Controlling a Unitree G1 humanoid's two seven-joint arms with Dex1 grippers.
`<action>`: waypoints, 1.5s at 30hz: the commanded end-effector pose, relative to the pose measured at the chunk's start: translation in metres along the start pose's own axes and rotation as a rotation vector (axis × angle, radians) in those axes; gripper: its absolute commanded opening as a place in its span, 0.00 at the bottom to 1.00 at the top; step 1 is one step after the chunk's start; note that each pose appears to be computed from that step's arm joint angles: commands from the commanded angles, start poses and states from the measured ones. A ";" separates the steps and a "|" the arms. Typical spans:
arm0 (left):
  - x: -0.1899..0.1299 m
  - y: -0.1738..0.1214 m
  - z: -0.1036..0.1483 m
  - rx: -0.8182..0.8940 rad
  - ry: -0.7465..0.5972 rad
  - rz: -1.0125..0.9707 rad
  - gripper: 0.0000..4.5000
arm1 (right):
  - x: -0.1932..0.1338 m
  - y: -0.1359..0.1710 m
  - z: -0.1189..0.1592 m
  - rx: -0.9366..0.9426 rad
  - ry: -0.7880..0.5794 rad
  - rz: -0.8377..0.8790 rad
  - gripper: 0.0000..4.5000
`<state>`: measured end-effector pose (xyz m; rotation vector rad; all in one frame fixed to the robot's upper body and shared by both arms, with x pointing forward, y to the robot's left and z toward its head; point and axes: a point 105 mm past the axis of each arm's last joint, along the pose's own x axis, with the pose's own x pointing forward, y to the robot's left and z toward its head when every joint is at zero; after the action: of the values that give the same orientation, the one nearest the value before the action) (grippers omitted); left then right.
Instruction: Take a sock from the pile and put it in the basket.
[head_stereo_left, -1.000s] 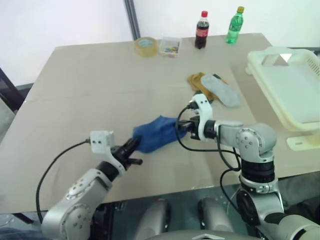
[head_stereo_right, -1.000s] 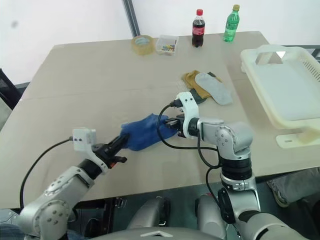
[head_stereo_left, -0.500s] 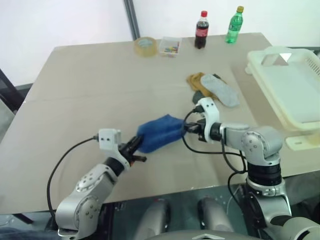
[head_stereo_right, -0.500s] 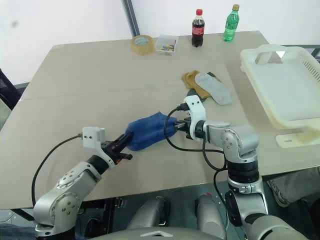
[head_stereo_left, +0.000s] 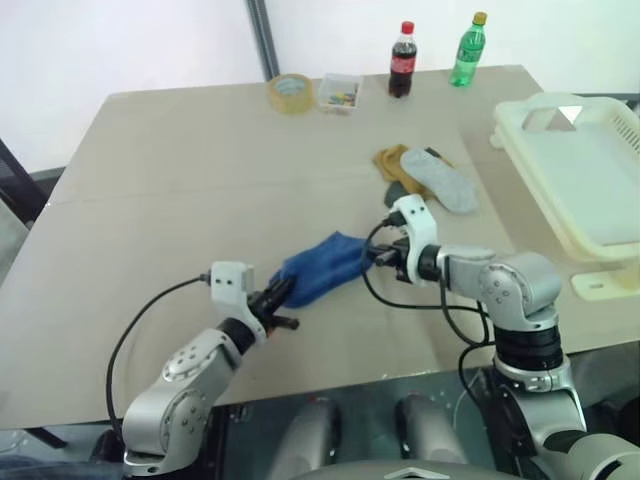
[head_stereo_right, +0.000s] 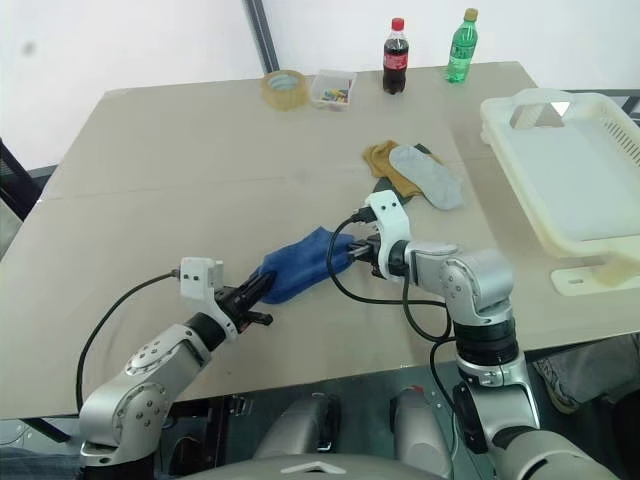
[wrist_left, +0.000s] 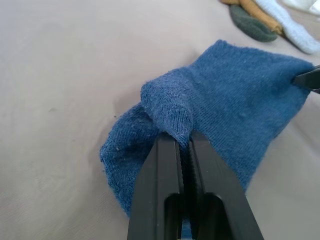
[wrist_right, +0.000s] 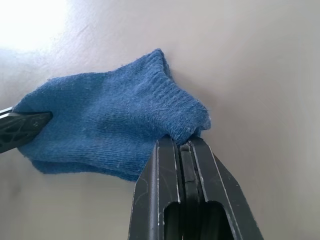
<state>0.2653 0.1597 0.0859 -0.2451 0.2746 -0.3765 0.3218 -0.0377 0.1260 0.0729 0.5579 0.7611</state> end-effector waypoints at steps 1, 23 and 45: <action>-0.004 -0.007 -0.003 0.025 0.013 -0.030 0.00 | -0.001 0.002 0.002 -0.036 -0.013 0.010 0.19; 0.013 0.003 -0.009 0.150 0.053 -0.095 0.00 | 0.042 0.000 -0.016 -0.379 -0.076 0.053 0.57; 0.032 0.004 -0.001 0.224 0.059 -0.320 0.08 | 0.004 0.014 0.017 -0.579 -0.313 -0.033 0.58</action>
<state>0.2967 0.1512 0.0776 -0.0201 0.2387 -0.7076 0.3276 -0.0356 0.1195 -0.3331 0.1701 0.7865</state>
